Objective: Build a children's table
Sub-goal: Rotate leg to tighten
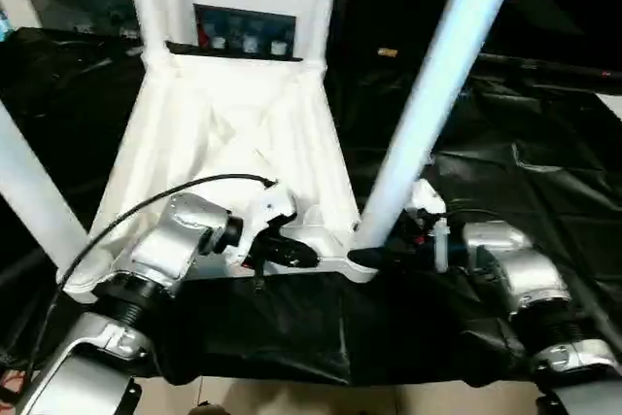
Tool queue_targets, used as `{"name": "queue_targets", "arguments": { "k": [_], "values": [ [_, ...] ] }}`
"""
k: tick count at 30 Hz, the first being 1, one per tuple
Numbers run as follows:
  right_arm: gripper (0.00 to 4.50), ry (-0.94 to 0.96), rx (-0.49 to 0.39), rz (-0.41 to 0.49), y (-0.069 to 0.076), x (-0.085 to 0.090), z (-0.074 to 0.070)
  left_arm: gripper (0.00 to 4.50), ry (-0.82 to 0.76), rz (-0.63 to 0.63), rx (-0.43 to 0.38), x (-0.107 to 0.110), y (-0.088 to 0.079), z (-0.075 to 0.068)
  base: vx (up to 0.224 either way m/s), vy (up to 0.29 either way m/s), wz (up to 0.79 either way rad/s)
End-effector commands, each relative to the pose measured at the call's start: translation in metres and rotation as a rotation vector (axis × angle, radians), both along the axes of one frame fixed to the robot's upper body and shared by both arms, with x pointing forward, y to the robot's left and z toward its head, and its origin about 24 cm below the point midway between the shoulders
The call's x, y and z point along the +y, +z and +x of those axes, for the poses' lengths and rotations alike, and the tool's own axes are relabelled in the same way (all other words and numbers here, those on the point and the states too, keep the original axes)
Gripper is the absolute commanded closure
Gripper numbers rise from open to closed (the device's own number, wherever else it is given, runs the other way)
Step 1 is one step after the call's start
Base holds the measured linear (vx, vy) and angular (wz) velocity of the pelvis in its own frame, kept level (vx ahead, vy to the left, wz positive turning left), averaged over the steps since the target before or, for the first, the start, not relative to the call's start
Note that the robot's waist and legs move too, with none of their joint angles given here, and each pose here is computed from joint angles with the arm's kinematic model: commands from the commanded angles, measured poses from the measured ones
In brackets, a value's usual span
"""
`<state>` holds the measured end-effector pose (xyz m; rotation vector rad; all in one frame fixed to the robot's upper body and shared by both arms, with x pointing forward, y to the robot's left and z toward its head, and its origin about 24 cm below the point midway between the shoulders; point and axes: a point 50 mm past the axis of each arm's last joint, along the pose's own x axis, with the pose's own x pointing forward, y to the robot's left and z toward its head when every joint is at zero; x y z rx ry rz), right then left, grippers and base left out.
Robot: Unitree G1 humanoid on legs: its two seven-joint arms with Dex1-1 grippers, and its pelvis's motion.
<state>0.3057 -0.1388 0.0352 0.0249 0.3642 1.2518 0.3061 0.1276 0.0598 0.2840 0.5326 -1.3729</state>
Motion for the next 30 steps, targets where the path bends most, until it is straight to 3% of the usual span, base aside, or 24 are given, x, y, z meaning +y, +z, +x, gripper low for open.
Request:
{"name": "queue_targets", "arguments": {
  "k": [1,6,10,13,15,20,22,25,28,30],
  "values": [
    [1.93,-0.129,-0.005,0.015,-0.006,0.026,0.011,4.5,0.1,-0.024,-0.05,-0.013,0.003,0.002,0.0,0.0,0.0],
    [1.97,-0.319,0.018,0.001,-0.012,0.036,0.023,4.5,0.18,-0.038,-0.065,-0.024,0.003,0.0,0.0,0.0,0.0],
    [1.98,-0.465,0.025,-0.002,-0.016,0.057,0.031,4.5,0.265,-0.08,-0.083,-0.046,0.007,-0.005,0.0,0.0,0.0],
    [1.98,-0.453,0.018,0.026,-0.016,0.067,0.03,4.5,0.273,-0.095,-0.088,-0.055,0.008,-0.007,0.0,0.0,0.0],
    [1.42,-0.453,0.02,0.031,-0.016,0.067,0.03,4.5,0.273,-0.096,-0.089,-0.055,0.008,-0.007,0.0,0.0,0.0],
    [0.94,-0.393,-0.025,0.029,-0.01,0.05,0.03,4.5,0.245,-0.087,-0.102,-0.056,0.007,-0.005,0.0,0.0,0.0],
    [0.94,-0.301,-0.069,0.011,-0.006,0.033,0.025,4.5,0.221,-0.087,-0.101,-0.053,0.008,-0.003,0.0,0.0,0.0],
    [0.94,-0.273,-0.084,0.005,-0.003,0.023,0.023,4.5,0.219,-0.076,-0.107,-0.051,0.008,-0.002,0.0,0.0,0.0],
    [0.94,-0.2,-0.126,-0.035,0.007,-0.026,0.011,4.5,0.227,-0.061,-0.103,-0.042,0.007,0.004,0.0,0.0,0.0],
    [0.94,-0.196,-0.133,-0.039,0.009,-0.033,0.01,4.5,0.227,-0.059,-0.103,-0.041,0.006,0.004,0.0,0.0,0.0]
  ]
}}
